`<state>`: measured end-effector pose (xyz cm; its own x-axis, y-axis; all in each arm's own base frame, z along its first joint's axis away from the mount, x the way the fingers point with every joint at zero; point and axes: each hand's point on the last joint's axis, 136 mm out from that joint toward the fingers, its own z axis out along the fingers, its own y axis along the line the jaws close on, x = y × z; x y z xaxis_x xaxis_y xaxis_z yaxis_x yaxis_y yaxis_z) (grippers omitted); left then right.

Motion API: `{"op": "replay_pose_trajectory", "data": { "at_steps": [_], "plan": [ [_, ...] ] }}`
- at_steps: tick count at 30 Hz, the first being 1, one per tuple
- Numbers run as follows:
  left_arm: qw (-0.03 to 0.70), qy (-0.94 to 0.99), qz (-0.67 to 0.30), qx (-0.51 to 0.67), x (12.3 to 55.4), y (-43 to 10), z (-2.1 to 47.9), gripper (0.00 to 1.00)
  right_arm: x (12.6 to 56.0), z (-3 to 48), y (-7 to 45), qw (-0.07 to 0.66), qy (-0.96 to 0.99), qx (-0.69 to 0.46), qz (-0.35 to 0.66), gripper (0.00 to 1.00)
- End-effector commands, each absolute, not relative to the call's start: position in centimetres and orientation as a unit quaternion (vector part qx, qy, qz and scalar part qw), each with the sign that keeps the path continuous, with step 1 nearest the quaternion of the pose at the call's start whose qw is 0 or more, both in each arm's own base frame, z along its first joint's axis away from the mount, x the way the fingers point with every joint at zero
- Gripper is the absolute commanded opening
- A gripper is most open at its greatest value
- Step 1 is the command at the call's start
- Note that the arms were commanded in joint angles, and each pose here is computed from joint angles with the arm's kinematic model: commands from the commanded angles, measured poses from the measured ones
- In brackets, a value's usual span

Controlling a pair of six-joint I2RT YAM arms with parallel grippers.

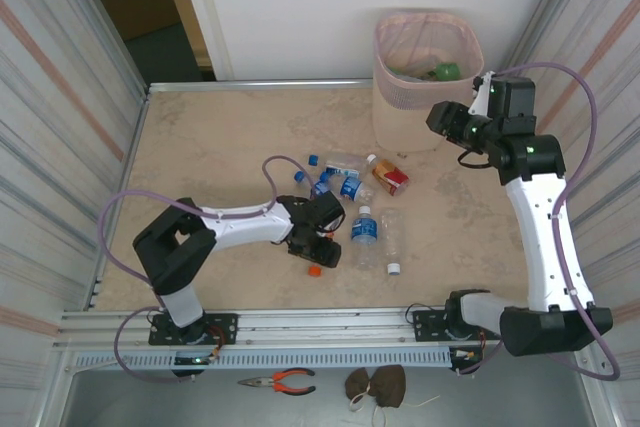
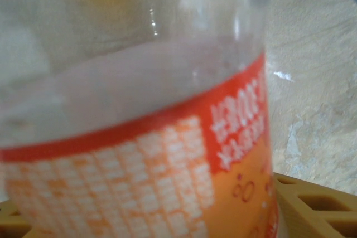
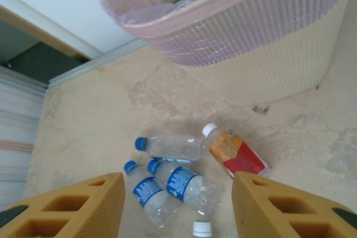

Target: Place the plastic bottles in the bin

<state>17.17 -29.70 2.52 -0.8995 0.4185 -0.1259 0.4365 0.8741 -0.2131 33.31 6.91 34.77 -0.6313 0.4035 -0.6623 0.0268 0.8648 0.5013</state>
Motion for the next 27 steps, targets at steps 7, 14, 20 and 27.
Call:
{"op": "replay_pose_trajectory", "data": {
  "at_steps": [7, 14, 20, 27],
  "plan": [
    [0.126, 0.947, -0.154, 0.253, 17.7, -29.2, 7.6, 0.64, 30.5, 35.4, 10.6, 0.409, 0.87, 0.091, 0.261, 0.52],
    [0.255, 0.88, -0.241, 0.319, 18.3, -30.6, 14.5, 0.59, 27.9, 35.7, 15.7, 0.39, 0.861, 0.039, 0.325, 0.55],
    [0.36, 0.801, -0.297, 0.374, 18.4, -31.9, 20.6, 0.59, 25.7, 36.3, 19.6, 0.376, 0.844, -0.005, 0.383, 0.62],
    [0.424, 0.704, -0.361, 0.44, 16.4, -33.2, 25.8, 0.58, 23.7, 36.5, 23.4, 0.343, 0.834, -0.055, 0.429, 0.74]
  ]
}}
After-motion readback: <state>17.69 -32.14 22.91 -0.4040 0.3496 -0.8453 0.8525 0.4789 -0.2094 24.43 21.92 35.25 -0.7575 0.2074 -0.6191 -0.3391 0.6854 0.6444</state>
